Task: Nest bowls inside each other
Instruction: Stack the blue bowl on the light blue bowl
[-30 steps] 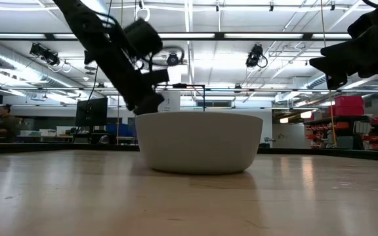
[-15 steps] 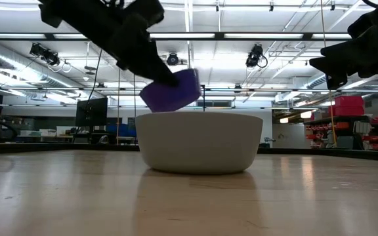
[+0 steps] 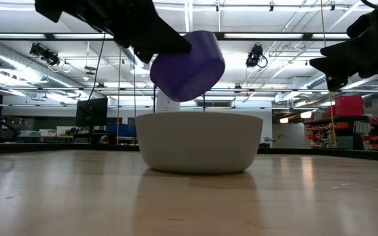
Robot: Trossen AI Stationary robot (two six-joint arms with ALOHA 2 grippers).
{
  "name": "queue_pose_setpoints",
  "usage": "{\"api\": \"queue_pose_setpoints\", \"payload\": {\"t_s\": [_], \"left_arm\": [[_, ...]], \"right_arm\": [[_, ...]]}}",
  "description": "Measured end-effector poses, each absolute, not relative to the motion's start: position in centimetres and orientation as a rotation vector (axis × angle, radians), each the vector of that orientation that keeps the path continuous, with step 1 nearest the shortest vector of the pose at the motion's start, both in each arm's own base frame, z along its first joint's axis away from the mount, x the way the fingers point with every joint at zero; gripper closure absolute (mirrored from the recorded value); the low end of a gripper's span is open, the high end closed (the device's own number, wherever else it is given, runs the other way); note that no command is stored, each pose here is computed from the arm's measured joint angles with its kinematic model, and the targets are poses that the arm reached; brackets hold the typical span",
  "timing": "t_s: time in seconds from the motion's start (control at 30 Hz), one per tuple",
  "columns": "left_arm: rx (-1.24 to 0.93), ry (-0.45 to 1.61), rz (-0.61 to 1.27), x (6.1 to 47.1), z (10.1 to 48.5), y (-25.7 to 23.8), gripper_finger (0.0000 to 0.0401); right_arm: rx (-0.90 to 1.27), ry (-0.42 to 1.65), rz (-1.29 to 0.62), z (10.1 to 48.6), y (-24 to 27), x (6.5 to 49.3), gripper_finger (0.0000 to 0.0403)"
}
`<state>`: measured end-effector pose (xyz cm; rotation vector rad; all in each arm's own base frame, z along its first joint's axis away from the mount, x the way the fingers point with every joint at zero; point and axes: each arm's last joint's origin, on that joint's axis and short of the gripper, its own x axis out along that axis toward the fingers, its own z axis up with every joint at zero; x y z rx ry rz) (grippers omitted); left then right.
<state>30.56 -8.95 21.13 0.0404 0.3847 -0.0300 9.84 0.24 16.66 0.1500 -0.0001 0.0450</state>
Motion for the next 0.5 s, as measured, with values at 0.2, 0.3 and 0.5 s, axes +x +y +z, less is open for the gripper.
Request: {"api": "queue_pose_setpoints", "payload": {"t_s": [0.2, 0.3, 0.5], "left_arm": [[-0.018, 0.403, -0.131, 30.4, 21.0, -9.5, 0.0395], [-0.025, 0.398, -0.158, 30.4, 21.1, -9.7, 0.0395], [-0.040, 0.368, -0.219, 32.0, 20.5, -10.5, 0.0395]], "right_arm": [[0.150, 0.000, 0.045, 16.7, 0.2, 9.8, 0.0237], [0.150, 0.000, 0.045, 16.7, 0.2, 9.8, 0.0240], [0.150, -0.001, 0.045, 16.7, 0.2, 9.8, 0.0238]]}}
